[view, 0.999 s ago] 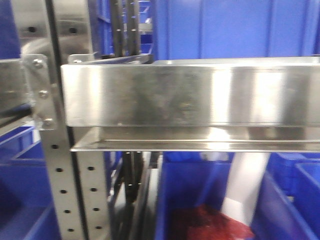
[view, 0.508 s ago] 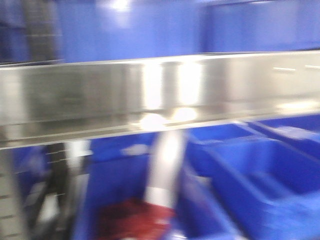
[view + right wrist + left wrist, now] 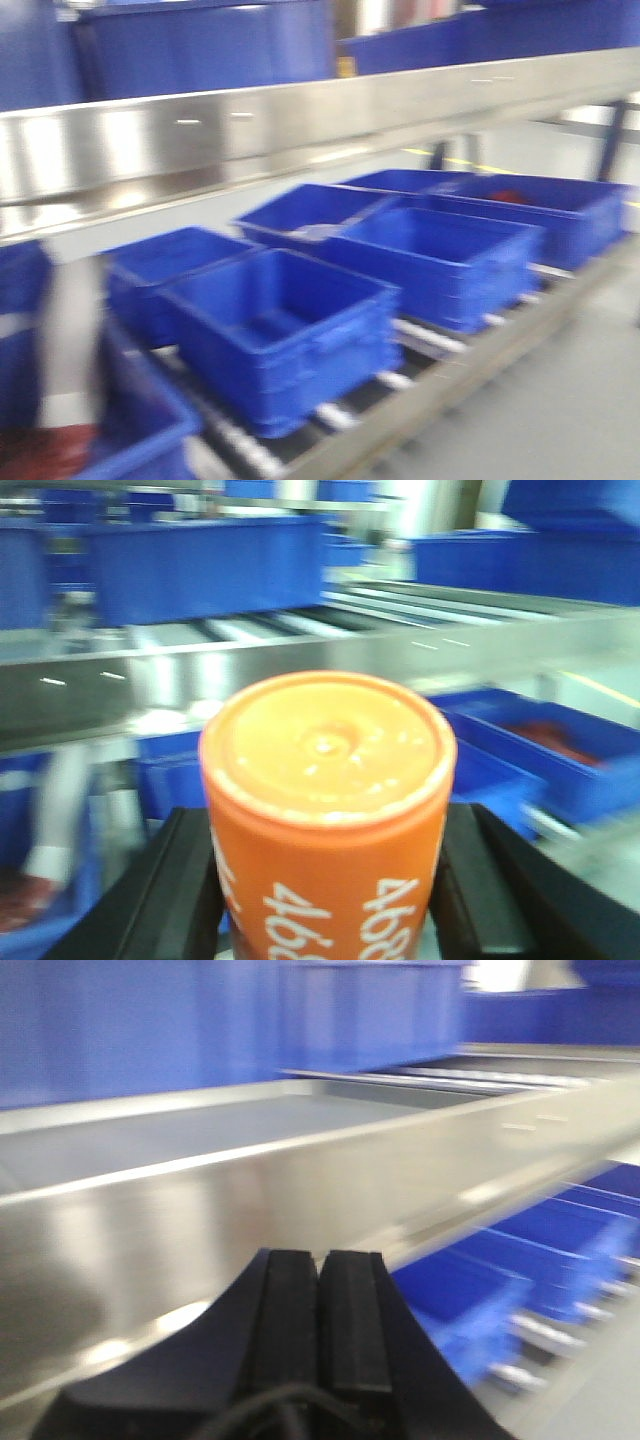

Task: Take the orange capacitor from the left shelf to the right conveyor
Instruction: 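Drive the base away from the shelf holding the capacitor in the right gripper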

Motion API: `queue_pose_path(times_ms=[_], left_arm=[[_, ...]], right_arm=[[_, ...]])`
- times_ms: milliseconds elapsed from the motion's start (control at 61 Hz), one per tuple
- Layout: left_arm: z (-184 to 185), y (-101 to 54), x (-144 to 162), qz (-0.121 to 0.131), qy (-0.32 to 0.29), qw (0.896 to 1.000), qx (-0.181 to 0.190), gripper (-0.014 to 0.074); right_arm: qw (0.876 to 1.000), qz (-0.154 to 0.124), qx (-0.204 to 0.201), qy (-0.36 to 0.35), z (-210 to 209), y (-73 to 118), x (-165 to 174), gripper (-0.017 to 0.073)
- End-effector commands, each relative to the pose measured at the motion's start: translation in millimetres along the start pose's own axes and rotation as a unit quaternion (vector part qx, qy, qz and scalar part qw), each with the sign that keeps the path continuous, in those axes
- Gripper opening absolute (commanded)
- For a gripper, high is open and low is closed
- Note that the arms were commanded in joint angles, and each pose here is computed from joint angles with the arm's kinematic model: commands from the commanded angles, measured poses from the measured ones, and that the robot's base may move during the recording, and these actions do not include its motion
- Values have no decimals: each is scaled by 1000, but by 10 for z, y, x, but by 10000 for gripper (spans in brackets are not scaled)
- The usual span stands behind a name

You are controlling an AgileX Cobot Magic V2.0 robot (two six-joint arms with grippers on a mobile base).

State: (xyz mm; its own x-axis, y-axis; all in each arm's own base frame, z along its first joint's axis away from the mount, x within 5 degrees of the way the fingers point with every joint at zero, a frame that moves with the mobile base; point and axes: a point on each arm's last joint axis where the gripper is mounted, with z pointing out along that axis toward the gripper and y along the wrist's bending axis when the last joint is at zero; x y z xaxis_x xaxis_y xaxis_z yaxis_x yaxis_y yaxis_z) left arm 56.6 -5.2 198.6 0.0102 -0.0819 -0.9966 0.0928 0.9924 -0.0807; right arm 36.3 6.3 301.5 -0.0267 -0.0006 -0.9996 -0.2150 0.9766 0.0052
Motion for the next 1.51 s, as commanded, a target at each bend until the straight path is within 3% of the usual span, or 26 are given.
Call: queue_pose_path(times_ms=[0,1491], left_arm=[[-22,-12,-108,-1,-56,998,8,-105],[-22,-12,-108,-1,-56,998,8,-105]], right_arm=[[998,-8,0,-55,-16,2,-165,157],[998,-8,0,-55,-16,2,-165,157]])
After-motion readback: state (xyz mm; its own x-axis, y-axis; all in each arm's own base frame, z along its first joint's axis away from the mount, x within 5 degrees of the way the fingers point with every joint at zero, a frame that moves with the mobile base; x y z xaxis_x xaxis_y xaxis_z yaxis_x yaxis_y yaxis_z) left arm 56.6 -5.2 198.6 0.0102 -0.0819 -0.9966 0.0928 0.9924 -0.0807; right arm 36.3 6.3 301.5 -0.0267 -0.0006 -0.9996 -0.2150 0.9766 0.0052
